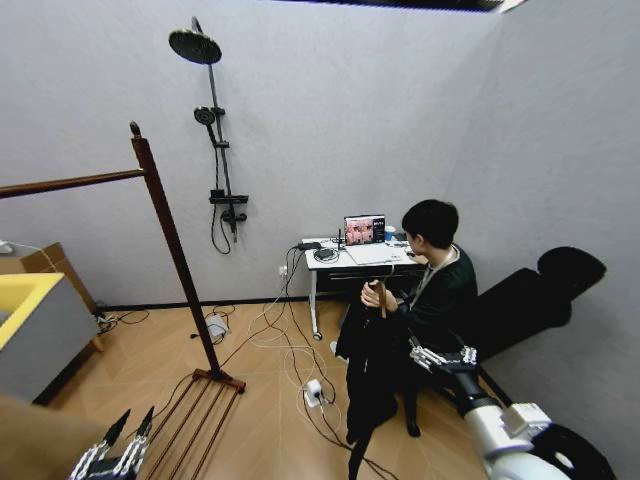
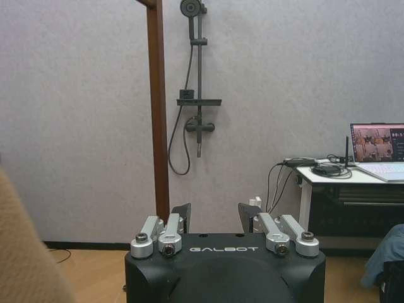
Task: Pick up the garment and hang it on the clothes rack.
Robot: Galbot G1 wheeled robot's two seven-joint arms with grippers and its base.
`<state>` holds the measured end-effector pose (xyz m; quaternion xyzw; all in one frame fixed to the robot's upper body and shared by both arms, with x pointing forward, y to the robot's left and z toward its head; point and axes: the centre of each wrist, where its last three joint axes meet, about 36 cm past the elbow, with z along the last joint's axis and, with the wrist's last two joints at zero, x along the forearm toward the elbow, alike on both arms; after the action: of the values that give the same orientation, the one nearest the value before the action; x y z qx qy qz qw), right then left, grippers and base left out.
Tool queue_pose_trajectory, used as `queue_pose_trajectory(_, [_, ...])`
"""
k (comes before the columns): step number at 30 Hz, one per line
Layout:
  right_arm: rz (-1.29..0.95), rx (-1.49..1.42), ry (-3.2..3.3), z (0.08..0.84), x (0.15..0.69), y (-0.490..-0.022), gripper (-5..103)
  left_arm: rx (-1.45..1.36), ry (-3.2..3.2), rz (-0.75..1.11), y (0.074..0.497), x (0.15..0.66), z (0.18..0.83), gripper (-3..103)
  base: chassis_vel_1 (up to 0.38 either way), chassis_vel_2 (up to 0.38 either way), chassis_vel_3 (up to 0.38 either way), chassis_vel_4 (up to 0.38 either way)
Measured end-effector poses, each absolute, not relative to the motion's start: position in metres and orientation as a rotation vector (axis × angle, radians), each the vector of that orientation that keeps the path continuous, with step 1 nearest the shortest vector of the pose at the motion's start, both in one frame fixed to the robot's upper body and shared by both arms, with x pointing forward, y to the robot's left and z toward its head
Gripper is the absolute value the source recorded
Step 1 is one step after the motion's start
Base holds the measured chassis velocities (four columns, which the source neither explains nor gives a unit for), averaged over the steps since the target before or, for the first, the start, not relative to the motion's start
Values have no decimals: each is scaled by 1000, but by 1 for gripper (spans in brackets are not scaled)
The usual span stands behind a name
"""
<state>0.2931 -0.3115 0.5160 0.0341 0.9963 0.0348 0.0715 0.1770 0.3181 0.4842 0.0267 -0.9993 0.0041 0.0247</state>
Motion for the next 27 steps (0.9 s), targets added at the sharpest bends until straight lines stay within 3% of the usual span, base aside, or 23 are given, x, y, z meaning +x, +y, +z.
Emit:
queue_pose_trajectory(12, [162,71,3001,549,360,-340,100,83,-3091,13,318,177,484,46,7,-8,7,4])
queue_pose_trajectory(27, [75,-184,3054,525,413,-326,100,83,-3091,13,318,177,484,46,0,0,0,0])
